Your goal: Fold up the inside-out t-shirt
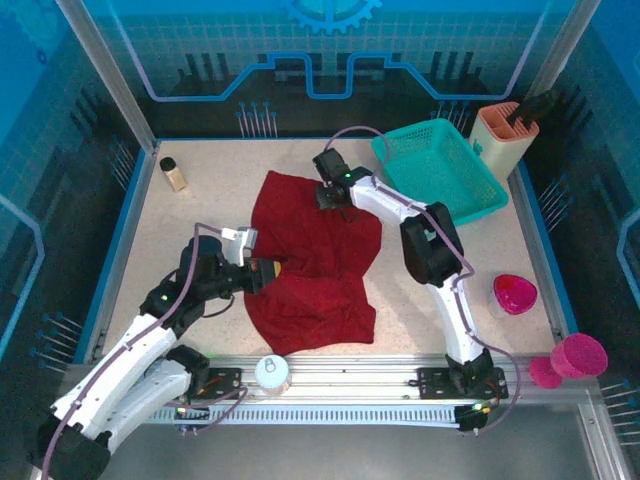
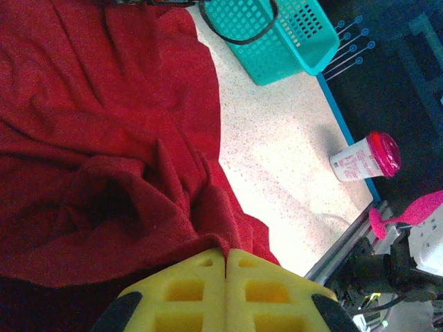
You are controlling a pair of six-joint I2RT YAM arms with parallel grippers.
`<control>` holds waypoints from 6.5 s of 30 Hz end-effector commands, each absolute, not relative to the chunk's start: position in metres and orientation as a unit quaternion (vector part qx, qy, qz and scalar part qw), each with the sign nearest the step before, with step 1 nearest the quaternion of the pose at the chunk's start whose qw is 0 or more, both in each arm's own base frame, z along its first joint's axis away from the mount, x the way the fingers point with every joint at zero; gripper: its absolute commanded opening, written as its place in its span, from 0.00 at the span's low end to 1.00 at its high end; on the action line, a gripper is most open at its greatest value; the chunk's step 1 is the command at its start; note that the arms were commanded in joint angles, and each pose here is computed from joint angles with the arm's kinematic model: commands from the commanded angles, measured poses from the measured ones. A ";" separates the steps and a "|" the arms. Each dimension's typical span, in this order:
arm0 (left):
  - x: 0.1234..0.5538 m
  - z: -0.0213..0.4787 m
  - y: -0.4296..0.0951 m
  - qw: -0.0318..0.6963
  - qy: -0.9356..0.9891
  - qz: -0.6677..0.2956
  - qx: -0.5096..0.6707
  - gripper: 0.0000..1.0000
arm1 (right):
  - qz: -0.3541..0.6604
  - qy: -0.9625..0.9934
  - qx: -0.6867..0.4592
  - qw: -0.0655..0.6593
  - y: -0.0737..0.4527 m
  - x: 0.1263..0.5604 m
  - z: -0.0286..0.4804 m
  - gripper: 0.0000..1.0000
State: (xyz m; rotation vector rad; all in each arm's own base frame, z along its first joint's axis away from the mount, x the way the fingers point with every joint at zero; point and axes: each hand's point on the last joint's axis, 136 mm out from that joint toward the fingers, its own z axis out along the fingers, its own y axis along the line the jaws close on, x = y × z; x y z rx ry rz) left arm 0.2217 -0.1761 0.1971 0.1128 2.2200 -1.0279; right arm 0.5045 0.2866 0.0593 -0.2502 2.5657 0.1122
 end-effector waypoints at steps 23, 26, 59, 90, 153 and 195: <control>0.324 0.568 -0.013 0.711 0.695 0.016 0.107 0.00 | 0.396 0.678 -0.002 0.620 0.211 0.534 0.537 0.00; 0.298 0.591 -0.020 0.737 0.659 0.043 0.146 0.00 | 0.375 0.676 -0.001 0.635 0.198 0.495 0.546 0.00; 0.180 0.108 -0.043 0.241 0.841 -0.265 -0.405 0.90 | 0.138 0.953 -0.046 0.265 0.143 0.344 0.109 0.61; 0.215 0.049 -0.016 0.250 0.873 -0.164 -0.386 0.55 | 0.218 0.968 -0.006 0.123 0.132 0.315 0.024 0.60; 0.216 0.092 -0.019 0.330 0.872 -0.183 -0.313 0.00 | 0.252 0.964 0.003 0.086 0.145 0.268 0.017 0.43; 0.214 0.087 -0.021 0.328 0.871 -0.188 -0.313 0.00 | 0.269 0.957 0.009 0.108 0.138 0.270 0.029 0.38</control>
